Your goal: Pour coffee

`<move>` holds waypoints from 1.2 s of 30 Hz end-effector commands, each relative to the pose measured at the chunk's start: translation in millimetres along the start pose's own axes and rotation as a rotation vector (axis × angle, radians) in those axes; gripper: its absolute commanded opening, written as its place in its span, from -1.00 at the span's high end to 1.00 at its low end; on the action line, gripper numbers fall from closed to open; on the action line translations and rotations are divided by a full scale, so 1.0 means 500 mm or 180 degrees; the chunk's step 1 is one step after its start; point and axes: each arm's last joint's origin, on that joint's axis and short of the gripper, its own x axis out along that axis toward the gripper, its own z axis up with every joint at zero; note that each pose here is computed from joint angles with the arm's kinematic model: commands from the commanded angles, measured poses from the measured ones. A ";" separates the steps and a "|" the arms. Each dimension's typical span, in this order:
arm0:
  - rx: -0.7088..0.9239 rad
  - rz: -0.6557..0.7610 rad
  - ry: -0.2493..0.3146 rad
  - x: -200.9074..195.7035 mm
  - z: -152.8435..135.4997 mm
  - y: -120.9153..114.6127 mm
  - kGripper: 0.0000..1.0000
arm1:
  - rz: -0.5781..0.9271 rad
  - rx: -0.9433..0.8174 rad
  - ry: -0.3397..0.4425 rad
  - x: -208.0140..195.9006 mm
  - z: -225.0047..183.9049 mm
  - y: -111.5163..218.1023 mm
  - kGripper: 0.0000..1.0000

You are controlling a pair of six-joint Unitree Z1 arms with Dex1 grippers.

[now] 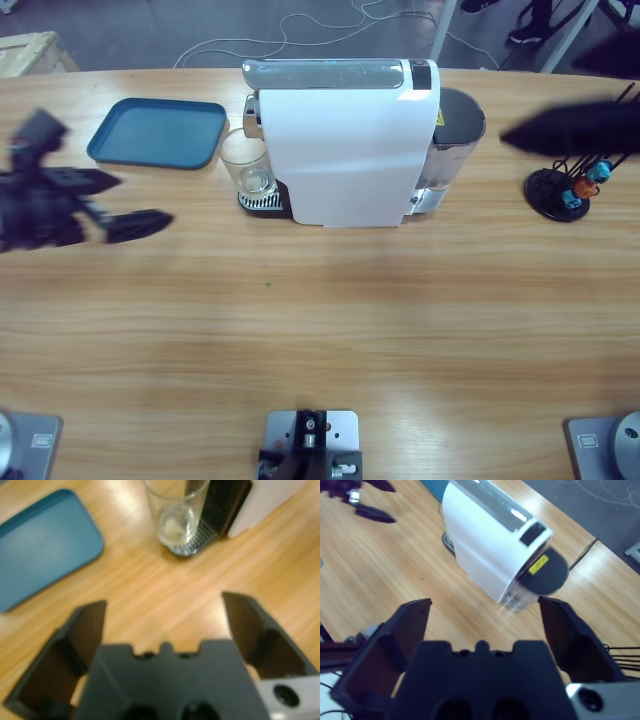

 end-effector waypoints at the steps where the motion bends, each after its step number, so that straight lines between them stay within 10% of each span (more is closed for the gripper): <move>1: -0.0096 0.0184 -0.0172 -0.173 -0.053 0.021 -0.91 | -0.0311 0.0134 0.1008 0.199 0.121 -0.088 1.00; 3: -0.0116 0.0208 -0.0239 -0.191 -0.061 0.023 -0.85 | -0.0321 0.0130 0.1267 0.247 0.150 -0.120 1.00; 9: -0.0198 0.0437 0.0303 -0.207 -0.033 0.040 -0.79 | -0.0378 0.0375 0.1411 0.308 0.186 -0.196 1.00; 36: -0.0322 0.0543 0.0217 -0.184 -0.043 0.048 -0.78 | -0.0236 0.0181 0.1661 0.403 0.206 -0.127 1.00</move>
